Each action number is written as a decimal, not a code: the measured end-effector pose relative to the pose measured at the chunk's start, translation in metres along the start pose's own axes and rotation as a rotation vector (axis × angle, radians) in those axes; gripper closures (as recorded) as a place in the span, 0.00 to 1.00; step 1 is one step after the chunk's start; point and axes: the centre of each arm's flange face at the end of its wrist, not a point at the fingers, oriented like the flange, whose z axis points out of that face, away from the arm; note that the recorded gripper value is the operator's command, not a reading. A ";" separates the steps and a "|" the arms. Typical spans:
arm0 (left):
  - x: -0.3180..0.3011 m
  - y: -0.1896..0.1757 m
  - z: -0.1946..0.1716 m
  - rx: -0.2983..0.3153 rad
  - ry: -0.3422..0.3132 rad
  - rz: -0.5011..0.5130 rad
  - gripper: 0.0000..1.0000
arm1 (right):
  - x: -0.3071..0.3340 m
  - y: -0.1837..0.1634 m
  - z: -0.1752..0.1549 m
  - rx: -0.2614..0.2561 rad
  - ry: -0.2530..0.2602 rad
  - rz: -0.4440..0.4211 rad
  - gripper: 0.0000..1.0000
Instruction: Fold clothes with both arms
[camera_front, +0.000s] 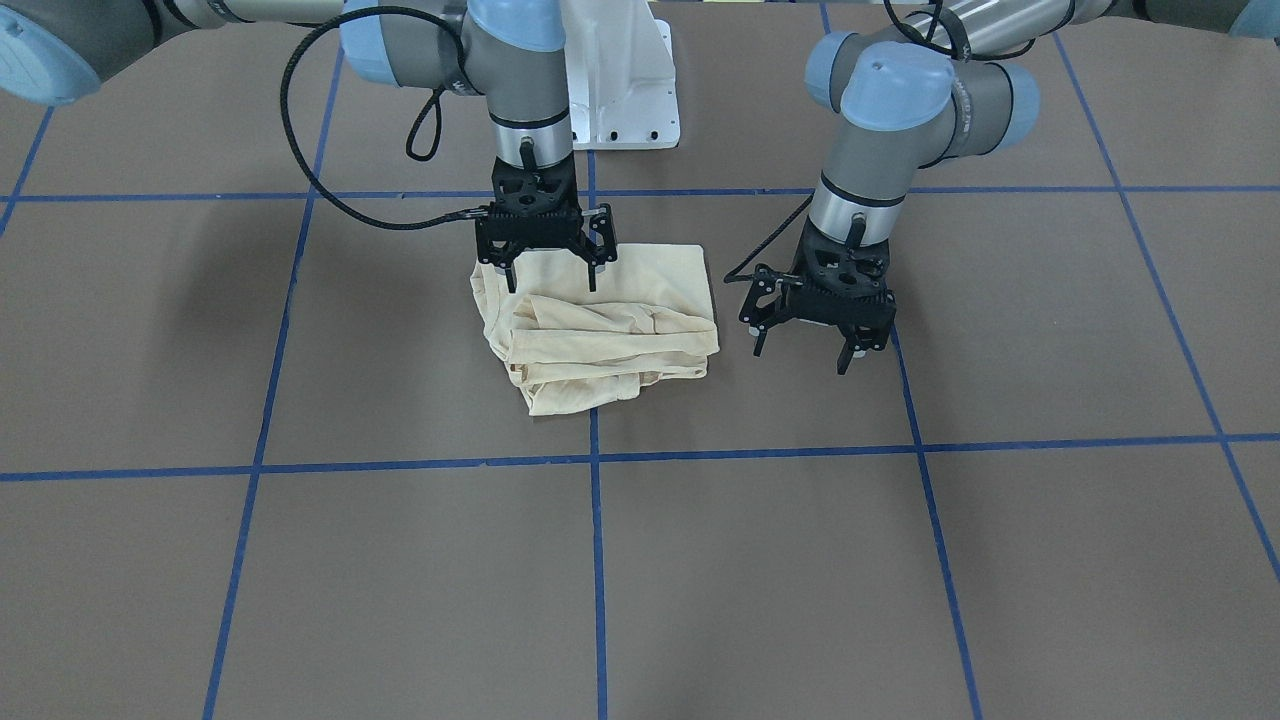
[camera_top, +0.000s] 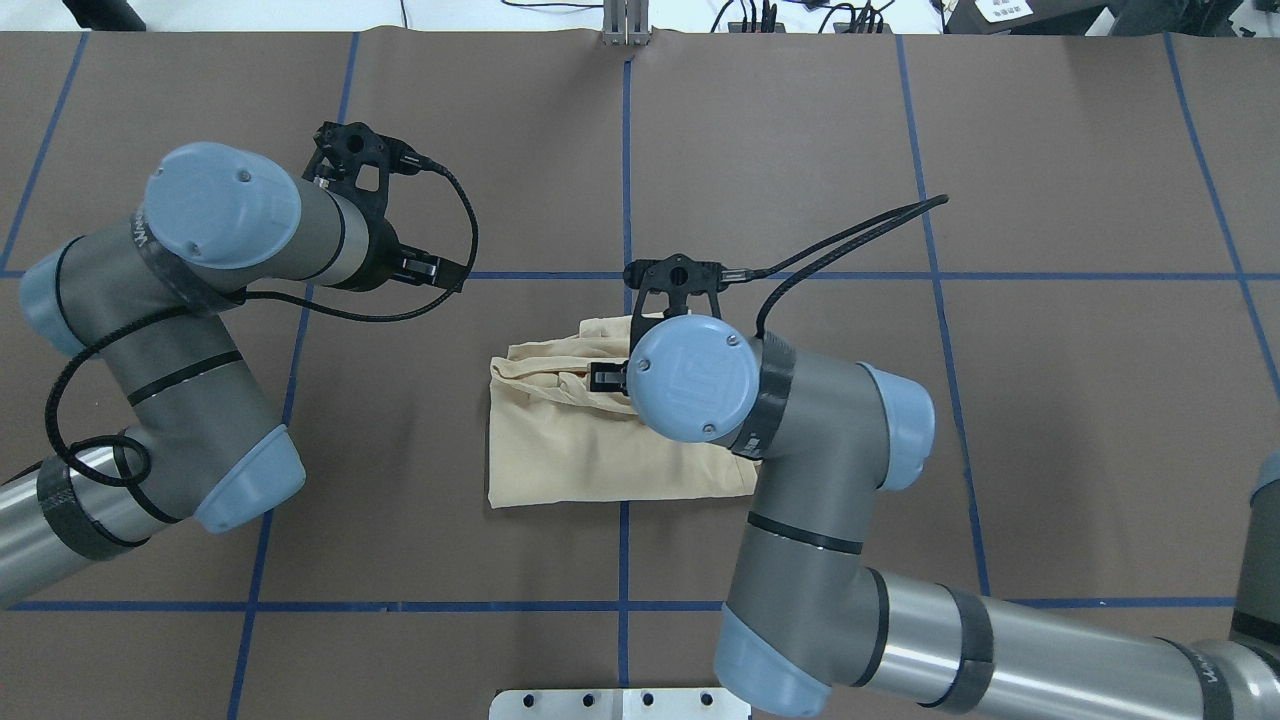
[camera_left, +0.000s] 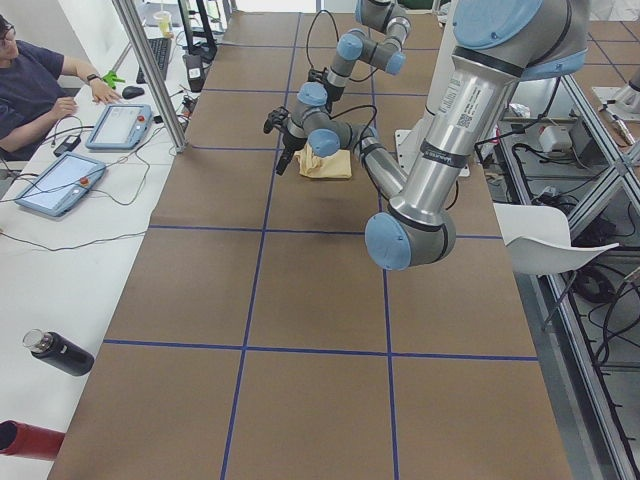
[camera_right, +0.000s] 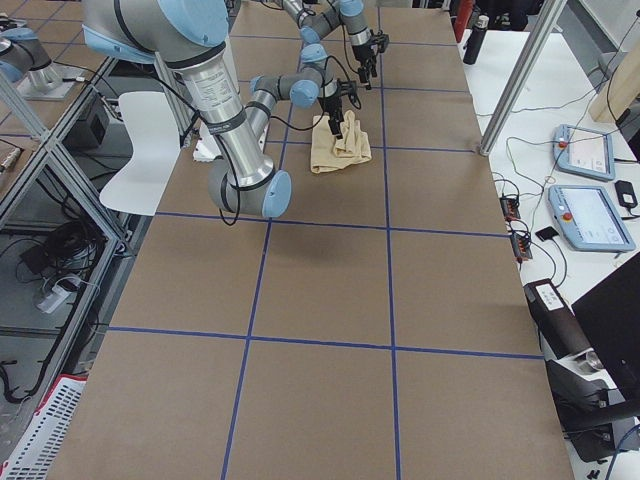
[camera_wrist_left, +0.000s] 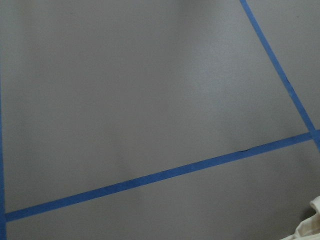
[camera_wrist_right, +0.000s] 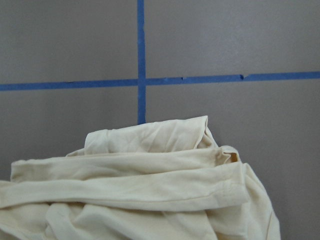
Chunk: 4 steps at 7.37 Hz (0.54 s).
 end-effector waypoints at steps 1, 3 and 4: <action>-0.002 0.000 0.000 0.002 0.000 0.000 0.00 | -0.020 0.007 0.013 -0.028 0.036 -0.022 0.00; -0.003 0.000 0.000 0.002 0.000 -0.003 0.00 | -0.039 0.014 0.037 -0.091 0.092 -0.074 0.00; -0.004 0.000 0.000 0.002 0.000 -0.004 0.00 | -0.041 0.015 0.046 -0.103 0.109 -0.089 0.00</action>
